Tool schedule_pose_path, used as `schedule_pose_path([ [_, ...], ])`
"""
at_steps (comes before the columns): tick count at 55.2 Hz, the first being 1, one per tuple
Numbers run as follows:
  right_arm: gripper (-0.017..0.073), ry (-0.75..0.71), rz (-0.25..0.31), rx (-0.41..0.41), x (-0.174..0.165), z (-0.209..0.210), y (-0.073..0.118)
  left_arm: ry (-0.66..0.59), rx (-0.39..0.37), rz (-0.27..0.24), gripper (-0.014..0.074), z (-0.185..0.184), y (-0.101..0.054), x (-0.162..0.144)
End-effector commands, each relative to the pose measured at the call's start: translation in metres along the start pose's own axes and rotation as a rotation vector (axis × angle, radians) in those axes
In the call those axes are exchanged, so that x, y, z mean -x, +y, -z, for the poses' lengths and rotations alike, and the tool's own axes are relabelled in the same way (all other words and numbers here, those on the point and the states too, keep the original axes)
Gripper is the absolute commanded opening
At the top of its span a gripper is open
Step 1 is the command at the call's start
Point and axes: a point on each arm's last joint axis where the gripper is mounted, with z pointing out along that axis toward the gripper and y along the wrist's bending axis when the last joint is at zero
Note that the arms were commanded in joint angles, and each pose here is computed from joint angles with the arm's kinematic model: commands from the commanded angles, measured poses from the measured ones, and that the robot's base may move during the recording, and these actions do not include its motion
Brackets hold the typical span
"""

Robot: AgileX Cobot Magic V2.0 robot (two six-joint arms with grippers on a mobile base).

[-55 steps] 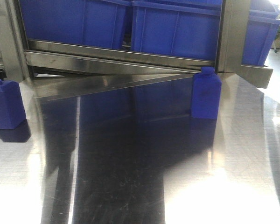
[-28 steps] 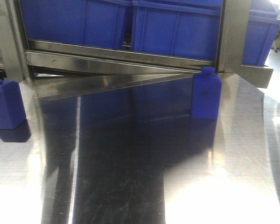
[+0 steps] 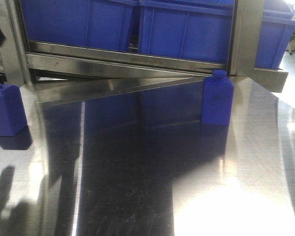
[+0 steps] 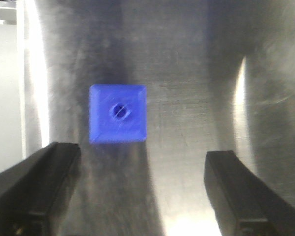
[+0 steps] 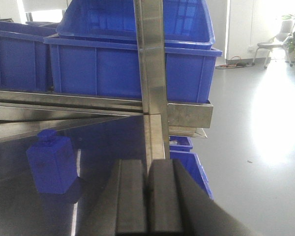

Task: Pick and sort blue part to right shelf
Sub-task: 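Lower the left gripper onto the small blue block and close it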

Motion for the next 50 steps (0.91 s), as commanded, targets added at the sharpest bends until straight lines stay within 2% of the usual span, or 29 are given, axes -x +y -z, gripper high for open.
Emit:
schedule_pose_path([
  [1, 0.0043, -0.103, 0.006, 0.005, 0.011, 0.001, 0.001, -0.055, 0.001, -0.044, 0.0568, 0.002, -0.009, 0.014],
  [21, 0.0043, -0.103, 0.006, 0.005, 0.011, 0.001, 0.001, -0.010, 0.024, -0.030, 0.0568, -0.045, -0.003, 0.026],
  [31, 0.0043, -0.103, 0.006, 0.004, 0.011, 0.001, 0.001, 0.000, 0.055, -0.053, 0.0568, -0.051, 0.001, 0.026],
  [37, 0.0043, -0.099, 0.006, 0.004, 0.011, 0.001, 0.001, -0.002, 0.082, -0.028, 0.0568, -0.051, 0.003, 0.026],
  [50, 0.0043, -0.091, 0.006, 0.004, 0.010, 0.001, 0.001, 0.032, 0.087, -0.027, 0.0568, -0.058, 0.005, 0.025],
])
